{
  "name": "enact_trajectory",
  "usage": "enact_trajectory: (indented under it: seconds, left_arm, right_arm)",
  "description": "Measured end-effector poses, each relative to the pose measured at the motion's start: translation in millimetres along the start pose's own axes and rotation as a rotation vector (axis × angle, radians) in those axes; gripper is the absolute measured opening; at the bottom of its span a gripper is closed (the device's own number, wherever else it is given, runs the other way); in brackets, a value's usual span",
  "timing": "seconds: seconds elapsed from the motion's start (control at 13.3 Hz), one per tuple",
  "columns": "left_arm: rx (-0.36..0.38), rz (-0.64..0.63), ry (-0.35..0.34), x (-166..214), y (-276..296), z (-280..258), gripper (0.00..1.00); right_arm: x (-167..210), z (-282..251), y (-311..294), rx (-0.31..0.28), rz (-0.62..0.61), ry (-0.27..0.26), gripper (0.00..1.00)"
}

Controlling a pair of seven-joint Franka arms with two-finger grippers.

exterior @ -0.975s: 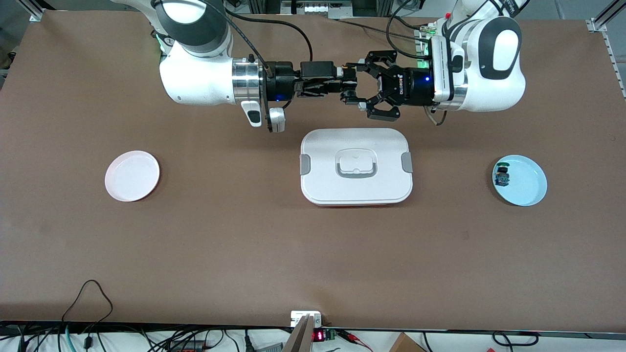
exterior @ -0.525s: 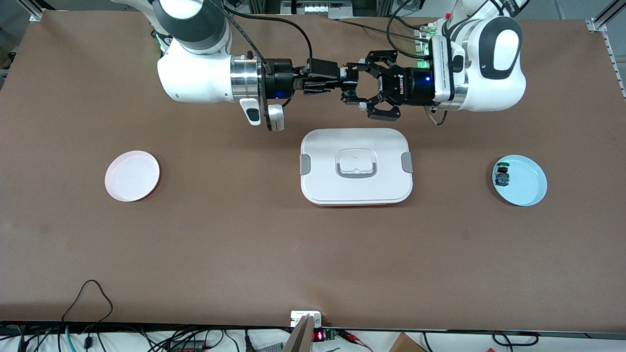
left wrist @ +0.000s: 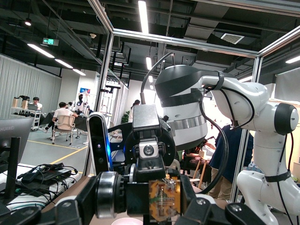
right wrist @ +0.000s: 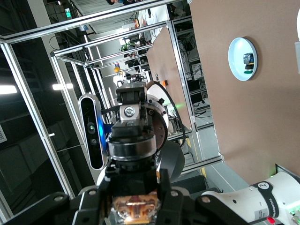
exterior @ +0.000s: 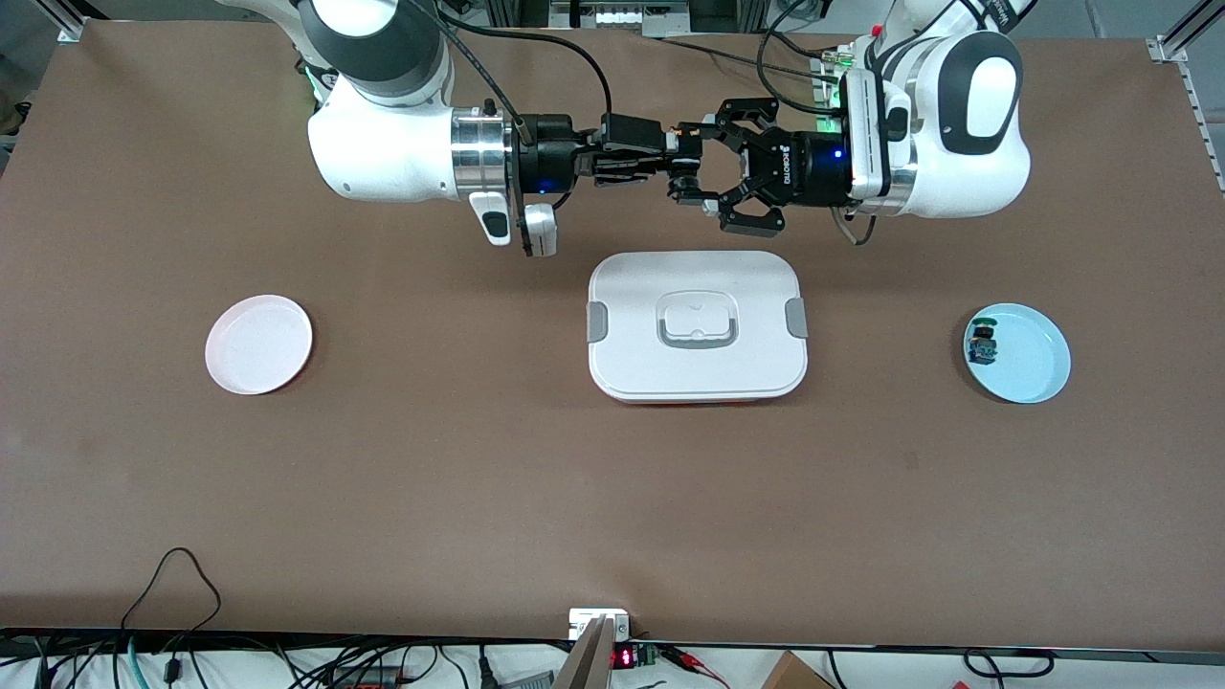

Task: Transfer orange switch to right arm and place
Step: 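Open the left gripper and withdraw it from the orange switch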

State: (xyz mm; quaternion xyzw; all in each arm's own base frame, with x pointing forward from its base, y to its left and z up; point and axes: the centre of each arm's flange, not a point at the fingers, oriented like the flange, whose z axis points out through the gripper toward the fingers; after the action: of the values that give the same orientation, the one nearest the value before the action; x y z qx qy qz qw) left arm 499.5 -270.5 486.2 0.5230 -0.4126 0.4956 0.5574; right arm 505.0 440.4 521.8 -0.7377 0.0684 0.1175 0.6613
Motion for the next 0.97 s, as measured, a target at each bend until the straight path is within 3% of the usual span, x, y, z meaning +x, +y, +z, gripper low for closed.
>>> enact_trajectory:
  seconds: [0.22,0.45,0.67,0.82,0.97]
  left_arm:
    - [0.006,-0.009,0.019,5.7,-5.8,-10.5,0.97]
    - [-0.011,0.0,0.074,17.6,-16.7,-39.6,1.0]
    - [-0.022,0.073,0.051,28.3,-37.8,-114.2,1.0]
    - [-0.068,0.104,-0.043,29.7,-45.1,-174.6,1.0]
    - [-0.118,0.12,-0.202,36.0,-48.0,-241.9,1.0]
  right_arm:
    - [-0.1,0.0,-0.2,0.0,0.0,0.0,0.41]
    - [-0.7,-0.7,-1.8,0.002,-0.003,0.0,0.41]
    - [-2.3,-7.3,-10.3,0.011,-0.014,0.003,0.41]
    - [0.8,-21.6,-16.3,0.008,-0.033,-0.029,0.41]
    - [14.0,-52.8,-14.3,-0.024,-0.069,-0.083,0.41]
